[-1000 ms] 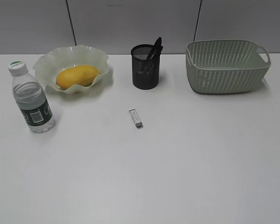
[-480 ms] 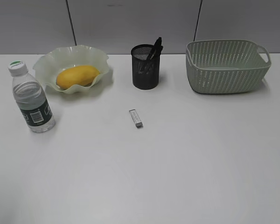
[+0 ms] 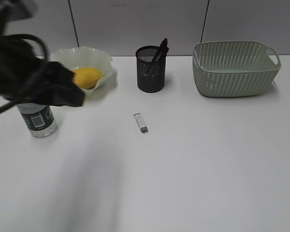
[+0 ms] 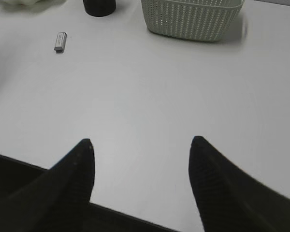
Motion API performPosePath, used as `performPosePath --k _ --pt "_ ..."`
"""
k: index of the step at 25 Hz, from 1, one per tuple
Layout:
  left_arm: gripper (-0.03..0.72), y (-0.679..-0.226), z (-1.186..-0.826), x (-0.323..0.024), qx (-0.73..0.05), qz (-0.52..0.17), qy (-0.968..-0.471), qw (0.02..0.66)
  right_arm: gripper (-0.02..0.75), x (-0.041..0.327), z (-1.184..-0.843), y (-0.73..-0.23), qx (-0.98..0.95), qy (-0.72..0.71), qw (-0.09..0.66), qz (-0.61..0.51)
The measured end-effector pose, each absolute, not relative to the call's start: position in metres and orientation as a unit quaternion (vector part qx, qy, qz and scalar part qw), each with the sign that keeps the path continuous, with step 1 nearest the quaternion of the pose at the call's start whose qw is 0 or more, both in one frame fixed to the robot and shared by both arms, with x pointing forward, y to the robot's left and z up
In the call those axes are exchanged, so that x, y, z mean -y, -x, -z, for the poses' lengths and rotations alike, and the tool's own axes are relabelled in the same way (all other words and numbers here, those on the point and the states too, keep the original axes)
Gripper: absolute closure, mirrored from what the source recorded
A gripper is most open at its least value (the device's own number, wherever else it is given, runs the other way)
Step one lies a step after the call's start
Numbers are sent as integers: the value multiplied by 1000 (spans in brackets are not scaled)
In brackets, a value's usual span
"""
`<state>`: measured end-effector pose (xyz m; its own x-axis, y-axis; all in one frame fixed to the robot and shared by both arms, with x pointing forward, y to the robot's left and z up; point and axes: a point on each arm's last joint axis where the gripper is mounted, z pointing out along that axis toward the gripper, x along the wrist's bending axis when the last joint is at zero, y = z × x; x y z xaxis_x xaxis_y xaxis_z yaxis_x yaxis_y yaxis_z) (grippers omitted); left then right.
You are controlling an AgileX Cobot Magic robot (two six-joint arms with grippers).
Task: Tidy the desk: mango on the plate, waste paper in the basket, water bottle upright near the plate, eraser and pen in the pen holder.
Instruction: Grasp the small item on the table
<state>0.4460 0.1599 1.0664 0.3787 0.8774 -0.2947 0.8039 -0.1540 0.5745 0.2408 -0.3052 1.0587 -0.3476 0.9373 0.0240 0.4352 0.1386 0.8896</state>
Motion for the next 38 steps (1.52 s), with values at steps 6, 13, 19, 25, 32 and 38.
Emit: performPosePath --k 6,13,19,25,32,38 --pt "323 -519 -1015 -92 -599 -19 -749 283 247 305 -1059 -241 -697 -492 289 -434" --pt "260 -577 -975 -46 -647 23 -704 293 247 305 -1059 -241 -697 -492 289 -434" --pt "258 -598 -931 -29 -704 53 -665 245 247 305 -1059 -241 -697 -492 289 -434" --pt "258 -602 -902 -32 -743 44 -641 186 247 305 -1059 -241 -697 -492 289 -434" --pt "275 -608 -898 -17 -738 34 -645 196 247 305 -1058 -241 -697 -493 289 -433" --pt "351 -613 -894 -14 -729 1 -668 148 247 305 -1058 -241 -697 -493 289 -433"
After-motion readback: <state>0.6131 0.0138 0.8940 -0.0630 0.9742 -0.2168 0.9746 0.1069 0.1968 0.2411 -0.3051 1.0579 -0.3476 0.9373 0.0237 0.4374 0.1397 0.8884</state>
